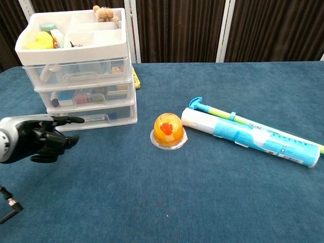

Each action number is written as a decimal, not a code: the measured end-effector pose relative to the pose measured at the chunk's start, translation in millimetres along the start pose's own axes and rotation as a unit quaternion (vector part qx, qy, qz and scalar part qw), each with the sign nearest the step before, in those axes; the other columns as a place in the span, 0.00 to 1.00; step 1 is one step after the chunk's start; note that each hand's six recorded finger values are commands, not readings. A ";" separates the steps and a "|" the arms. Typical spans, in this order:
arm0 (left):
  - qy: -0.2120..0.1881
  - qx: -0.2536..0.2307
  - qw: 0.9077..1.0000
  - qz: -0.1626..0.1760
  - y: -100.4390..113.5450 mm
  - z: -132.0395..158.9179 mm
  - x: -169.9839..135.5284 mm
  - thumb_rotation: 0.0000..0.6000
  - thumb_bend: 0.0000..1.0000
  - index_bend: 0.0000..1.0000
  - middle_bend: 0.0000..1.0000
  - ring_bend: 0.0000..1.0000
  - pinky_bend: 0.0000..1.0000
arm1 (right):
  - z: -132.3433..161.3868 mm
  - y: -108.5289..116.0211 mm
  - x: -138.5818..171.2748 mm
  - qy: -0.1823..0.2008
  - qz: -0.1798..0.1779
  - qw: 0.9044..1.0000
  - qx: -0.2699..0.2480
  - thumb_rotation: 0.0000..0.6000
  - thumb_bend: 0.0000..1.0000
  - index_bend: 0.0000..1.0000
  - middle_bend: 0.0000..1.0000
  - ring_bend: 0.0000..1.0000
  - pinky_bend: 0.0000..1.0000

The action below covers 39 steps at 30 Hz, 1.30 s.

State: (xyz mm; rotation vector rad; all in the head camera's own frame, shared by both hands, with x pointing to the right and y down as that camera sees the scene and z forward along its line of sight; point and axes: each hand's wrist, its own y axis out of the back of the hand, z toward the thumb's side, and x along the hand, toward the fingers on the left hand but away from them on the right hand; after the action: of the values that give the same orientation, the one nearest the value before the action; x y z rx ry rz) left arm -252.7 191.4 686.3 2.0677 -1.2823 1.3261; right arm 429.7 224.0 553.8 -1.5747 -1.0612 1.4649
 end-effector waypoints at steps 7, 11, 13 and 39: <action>0.007 -0.001 1.000 0.012 -3.7 4.2 15.1 1.00 0.60 0.02 0.98 0.96 0.99 | 0.2 0.1 -0.2 0.000 0.000 1.000 -0.003 1.00 0.16 0.00 0.00 0.00 0.01; 0.011 -0.009 1.000 0.016 -4.8 7.2 21.7 1.00 0.60 0.01 0.98 0.96 0.99 | 0.2 0.1 -0.6 0.000 0.001 1.000 -0.005 1.00 0.16 0.00 0.00 0.00 0.01; 0.010 -0.017 1.000 0.013 -7.0 8.7 23.5 1.00 0.60 0.01 0.98 0.96 0.99 | 0.2 0.1 -0.7 0.000 0.001 1.000 -0.006 1.00 0.16 0.00 0.00 0.00 0.01; 0.019 -0.075 0.997 0.014 -21.0 9.0 54.0 1.00 0.60 0.01 0.98 0.96 0.99 | 2.1 0.2 -0.5 0.004 0.005 1.000 -0.014 1.00 0.16 0.00 0.00 0.00 0.01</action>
State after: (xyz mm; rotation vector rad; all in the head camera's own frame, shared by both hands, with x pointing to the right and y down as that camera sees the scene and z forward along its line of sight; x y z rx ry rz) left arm -222.5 169.3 731.6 1.9208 -1.3546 1.2359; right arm 427.6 223.4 553.7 -1.6058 -1.0753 1.4553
